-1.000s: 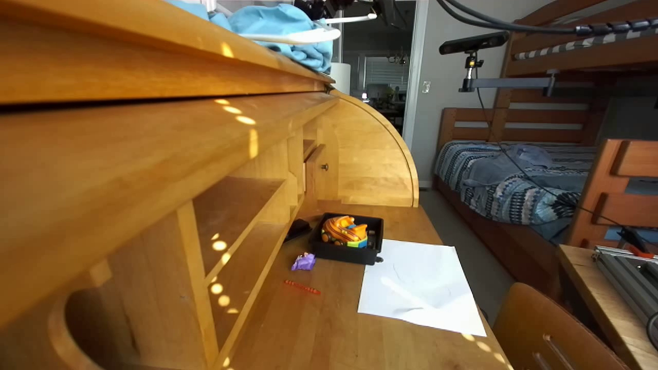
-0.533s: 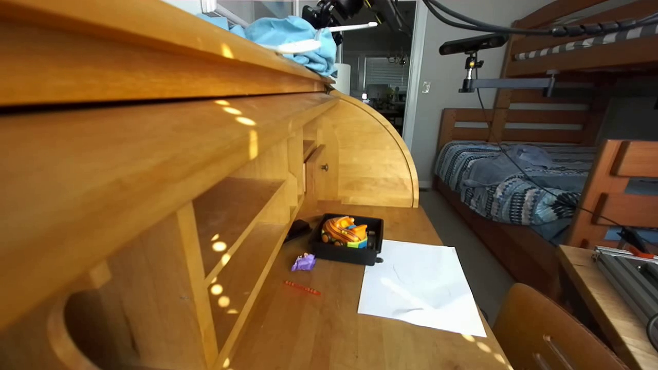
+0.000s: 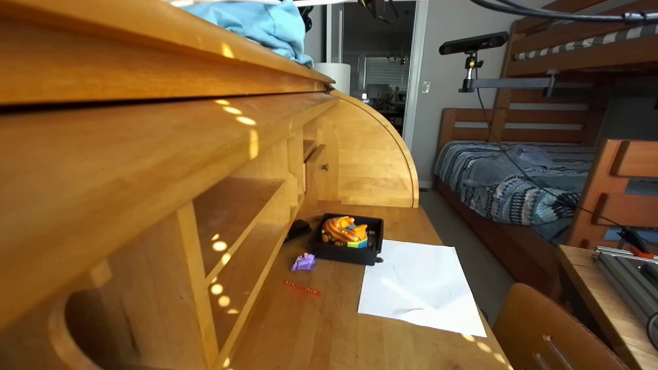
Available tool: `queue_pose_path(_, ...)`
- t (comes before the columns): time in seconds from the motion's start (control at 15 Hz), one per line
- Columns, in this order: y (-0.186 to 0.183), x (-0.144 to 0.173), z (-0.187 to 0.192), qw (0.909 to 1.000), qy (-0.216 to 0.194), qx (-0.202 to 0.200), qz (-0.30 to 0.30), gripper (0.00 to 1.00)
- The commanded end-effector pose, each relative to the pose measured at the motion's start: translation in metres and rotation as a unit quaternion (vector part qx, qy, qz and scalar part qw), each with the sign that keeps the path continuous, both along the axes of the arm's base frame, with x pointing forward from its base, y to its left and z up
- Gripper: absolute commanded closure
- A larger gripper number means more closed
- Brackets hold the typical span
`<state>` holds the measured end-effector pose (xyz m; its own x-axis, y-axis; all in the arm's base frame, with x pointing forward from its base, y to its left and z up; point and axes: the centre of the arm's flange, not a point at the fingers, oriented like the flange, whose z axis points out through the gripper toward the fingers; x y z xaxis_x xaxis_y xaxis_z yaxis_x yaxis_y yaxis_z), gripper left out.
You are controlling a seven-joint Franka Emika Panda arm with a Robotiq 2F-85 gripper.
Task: Use the blue cloth to clean the cabinet
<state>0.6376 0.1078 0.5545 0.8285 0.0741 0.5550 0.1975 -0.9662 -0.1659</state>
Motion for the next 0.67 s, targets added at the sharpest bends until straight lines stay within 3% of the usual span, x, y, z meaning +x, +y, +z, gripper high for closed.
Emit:
queue_pose_path(0.0, 0.047, -0.010, -0.016, 0.9961, 0.025, -0.027, 0.081, 0.98)
queue_pose_path(0.4, 0.113, -0.022, -0.017, 0.9801, 0.029, -0.045, 0.191, 0.98)
queue_pose_path(0.6, 0.115, -0.015, -0.016, 0.9797, 0.022, -0.049, 0.193, 0.98)
